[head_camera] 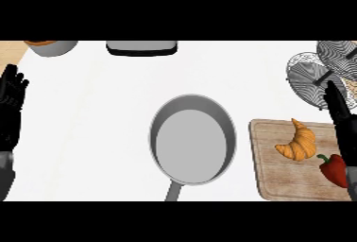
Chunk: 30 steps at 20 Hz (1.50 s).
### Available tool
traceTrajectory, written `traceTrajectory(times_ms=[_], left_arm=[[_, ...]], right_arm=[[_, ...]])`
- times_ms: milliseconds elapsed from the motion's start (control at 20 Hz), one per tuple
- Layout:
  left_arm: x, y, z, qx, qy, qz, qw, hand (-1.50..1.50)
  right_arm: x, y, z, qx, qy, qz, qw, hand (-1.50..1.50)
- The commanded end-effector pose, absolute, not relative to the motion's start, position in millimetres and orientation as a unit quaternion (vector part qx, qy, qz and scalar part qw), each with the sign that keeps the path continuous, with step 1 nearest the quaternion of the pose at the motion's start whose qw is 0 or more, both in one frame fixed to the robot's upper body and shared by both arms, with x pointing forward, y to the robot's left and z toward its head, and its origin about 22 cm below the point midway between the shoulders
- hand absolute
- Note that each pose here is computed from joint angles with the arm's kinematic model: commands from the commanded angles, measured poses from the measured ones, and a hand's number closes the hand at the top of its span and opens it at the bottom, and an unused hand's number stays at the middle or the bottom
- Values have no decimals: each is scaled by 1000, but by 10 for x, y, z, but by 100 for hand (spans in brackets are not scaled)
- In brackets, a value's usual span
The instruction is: Pick the bell pepper from the cutting board and place it in the tiered basket
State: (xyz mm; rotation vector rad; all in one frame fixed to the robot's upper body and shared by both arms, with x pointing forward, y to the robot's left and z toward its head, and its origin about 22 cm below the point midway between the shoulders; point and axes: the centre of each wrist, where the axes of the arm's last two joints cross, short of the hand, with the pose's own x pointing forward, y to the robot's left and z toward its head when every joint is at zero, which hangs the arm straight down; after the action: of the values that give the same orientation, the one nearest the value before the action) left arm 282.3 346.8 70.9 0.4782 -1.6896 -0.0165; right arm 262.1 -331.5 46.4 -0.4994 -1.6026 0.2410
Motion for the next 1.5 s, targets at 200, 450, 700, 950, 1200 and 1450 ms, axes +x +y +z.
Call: traceTrajectory(times_ms=[200, 450, 700, 950, 1200, 1450], left_arm=[[2709, 3208, 369, 119, -688, -22, 716, 0], [2452, 3050, 193, 49, -653, -29, 755, 0], [2530, 3035, 418, 45, -656, -37, 752, 0], [2491, 2893, 317, 47, -652, -35, 756, 0], [2514, 3022, 381, 55, -652, -28, 756, 0], [2404, 2823, 304, 38, -644, -34, 764, 0]], right_arm=[[2444, -2680, 802, 109, -815, 238, 517, 150], [2005, -3681, 242, -125, -753, 102, 638, -150], [1810, -4066, 423, -126, -812, 170, 544, -150], [1751, -4327, 1104, -254, -752, 332, 509, -150], [1714, -4321, 1561, -298, -638, 493, 510, -150], [1694, -4187, 1717, -294, -506, 600, 546, -150]])
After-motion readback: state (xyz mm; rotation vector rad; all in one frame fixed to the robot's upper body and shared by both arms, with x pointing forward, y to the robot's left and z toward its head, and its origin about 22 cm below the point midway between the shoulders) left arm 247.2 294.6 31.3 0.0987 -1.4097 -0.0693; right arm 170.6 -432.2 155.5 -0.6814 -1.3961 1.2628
